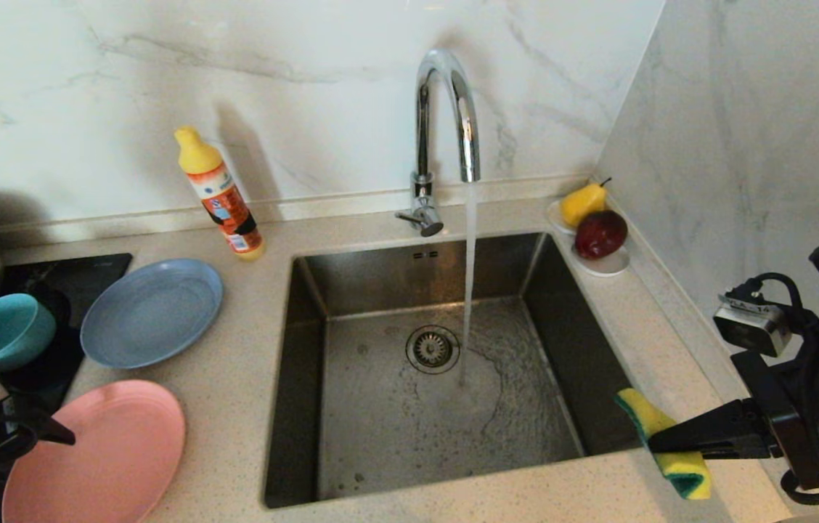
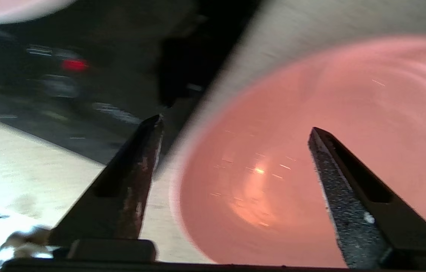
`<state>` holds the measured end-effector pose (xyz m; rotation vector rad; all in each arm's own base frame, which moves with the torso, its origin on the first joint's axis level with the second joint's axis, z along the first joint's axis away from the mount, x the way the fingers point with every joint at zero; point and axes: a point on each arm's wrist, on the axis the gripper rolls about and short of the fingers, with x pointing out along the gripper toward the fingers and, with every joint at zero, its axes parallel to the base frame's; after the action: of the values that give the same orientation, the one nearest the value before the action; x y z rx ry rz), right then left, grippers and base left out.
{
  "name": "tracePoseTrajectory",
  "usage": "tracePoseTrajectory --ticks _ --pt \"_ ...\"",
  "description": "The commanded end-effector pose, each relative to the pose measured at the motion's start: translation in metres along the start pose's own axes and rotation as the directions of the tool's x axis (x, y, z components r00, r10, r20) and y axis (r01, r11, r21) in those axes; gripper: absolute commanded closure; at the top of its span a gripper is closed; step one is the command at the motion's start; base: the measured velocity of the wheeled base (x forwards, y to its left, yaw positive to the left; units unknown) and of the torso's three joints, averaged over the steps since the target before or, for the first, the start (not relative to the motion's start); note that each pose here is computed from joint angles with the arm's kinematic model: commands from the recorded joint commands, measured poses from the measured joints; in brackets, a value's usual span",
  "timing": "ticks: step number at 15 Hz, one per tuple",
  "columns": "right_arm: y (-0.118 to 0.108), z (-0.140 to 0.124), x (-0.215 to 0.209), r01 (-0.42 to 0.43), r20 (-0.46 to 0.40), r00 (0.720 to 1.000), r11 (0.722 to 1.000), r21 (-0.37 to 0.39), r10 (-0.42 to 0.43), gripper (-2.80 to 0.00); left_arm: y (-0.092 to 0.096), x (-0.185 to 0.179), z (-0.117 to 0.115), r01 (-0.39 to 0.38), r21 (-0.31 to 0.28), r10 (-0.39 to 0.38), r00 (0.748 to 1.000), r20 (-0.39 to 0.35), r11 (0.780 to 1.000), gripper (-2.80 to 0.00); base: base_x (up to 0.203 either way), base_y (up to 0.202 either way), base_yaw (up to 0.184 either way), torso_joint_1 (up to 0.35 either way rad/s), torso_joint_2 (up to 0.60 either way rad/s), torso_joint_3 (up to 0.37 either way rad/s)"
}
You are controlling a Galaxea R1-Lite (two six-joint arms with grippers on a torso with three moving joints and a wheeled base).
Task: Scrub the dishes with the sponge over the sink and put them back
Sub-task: Wash the plate
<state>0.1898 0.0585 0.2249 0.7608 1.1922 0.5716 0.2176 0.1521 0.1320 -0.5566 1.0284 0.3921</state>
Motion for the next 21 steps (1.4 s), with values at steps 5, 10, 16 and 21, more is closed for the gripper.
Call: tracePoseTrajectory --ticks 5,10,16,21 --pt "-0.002 0.001 0.002 0.001 -0.012 1.000 1.000 0.017 -0.001 0.00 -0.001 0.003 -0.007 0.073 -0.016 -0.073 0.997 -0.028 0.997 -2.80 0.000 0.000 0.000 0.000 0.00 0.000" --pt "-0.009 0.000 0.008 0.006 -0.018 1.000 1.000 0.024 -0.006 0.00 -0.010 0.004 -0.012 0.118 -0.012 -0.118 0.992 -0.034 0.993 -2.80 0.000 0.000 0.000 0.000 0.00 0.000" --pt "-0.007 -0.001 0.006 -0.008 0.002 1.000 1.000 0.008 0.008 0.00 -0.018 0.004 -0.013 0.130 0.004 -0.130 0.991 -0.023 0.991 -2.80 0.000 0.000 0.000 0.000 0.00 0.000" --pt "-0.005 0.001 0.006 -0.012 0.007 1.000 1.000 0.006 0.012 0.00 -0.018 0.009 -0.017 0.129 0.009 -0.128 0.991 -0.045 0.992 0.00 0.000 0.000 0.000 0.000 0.00 0.000"
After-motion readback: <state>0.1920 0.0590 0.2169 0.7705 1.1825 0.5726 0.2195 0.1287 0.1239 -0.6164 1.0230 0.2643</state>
